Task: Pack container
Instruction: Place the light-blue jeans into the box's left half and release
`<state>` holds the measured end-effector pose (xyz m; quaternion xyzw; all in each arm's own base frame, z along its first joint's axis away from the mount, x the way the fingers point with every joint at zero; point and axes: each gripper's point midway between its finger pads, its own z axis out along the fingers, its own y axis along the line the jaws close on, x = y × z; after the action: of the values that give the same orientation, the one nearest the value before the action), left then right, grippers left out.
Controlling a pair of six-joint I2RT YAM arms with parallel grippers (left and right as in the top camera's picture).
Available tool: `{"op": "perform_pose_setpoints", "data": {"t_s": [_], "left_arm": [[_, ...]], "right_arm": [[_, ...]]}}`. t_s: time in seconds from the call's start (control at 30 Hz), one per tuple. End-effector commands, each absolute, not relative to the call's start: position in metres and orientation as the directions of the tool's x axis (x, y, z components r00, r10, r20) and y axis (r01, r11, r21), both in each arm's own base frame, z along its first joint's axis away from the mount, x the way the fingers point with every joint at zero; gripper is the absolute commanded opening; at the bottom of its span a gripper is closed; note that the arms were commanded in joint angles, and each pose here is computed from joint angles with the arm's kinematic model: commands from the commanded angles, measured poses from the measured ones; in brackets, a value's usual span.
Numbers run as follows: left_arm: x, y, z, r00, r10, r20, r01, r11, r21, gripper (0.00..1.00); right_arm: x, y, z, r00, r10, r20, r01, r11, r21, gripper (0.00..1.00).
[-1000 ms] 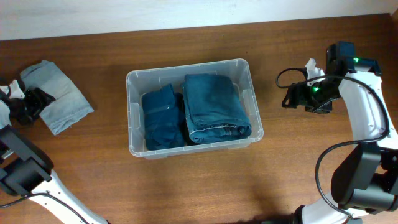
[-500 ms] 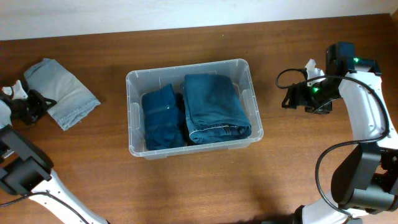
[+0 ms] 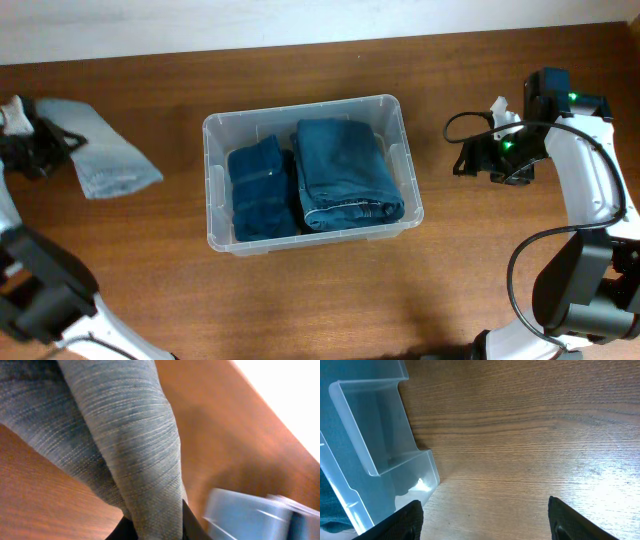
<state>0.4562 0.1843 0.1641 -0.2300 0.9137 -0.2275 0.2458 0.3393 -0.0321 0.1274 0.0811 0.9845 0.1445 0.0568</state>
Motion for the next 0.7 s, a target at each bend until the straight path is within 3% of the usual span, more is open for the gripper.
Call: {"op": "perform_pose_setpoints", "data": {"t_s": [0.0,0.2,0.33,0.43,0.57,0.67], "left_arm": [[0.445,0.126,0.279,-0.726,-0.418,-0.546,-0.079,0.839,-0.538,0.01],[0.414,0.017,0.353,-0.717,-0.252,-0.65,0.151,0.854,-0.498,0.0],[0.398,-0.052,0.376,-0.713,-0.149,-0.685,0.297,0.821,-0.488,0.01],[0.388,-0.103,0.377,-0.727,-0.064,-0.683,0.393,0.778,-0.49,0.01],[0.387,-0.151,0.353,-0.743,0.06,-0.667,0.437,0.798,-0.415,0.01],[0.387,-0.189,0.339,-0.771,0.091,-0.631,0.457,0.769,-0.447,0.0]], "right_arm": [[0.338,-0.033,0.139,-0.977,0.179,-0.119,0.138,0.948,0.288,0.73],[0.337,-0.033,0.138,-0.977,0.179,-0.113,0.14,0.947,0.289,0.73],[0.336,-0.033,0.138,-0.977,0.18,-0.112,0.141,0.947,0.29,0.73],[0.336,-0.033,0.138,-0.977,0.18,-0.112,0.141,0.947,0.29,0.73],[0.336,-0.033,0.138,-0.977,0.18,-0.11,0.141,0.946,0.291,0.73],[0.336,-0.032,0.138,-0.978,0.18,-0.109,0.142,0.946,0.29,0.73]]}}
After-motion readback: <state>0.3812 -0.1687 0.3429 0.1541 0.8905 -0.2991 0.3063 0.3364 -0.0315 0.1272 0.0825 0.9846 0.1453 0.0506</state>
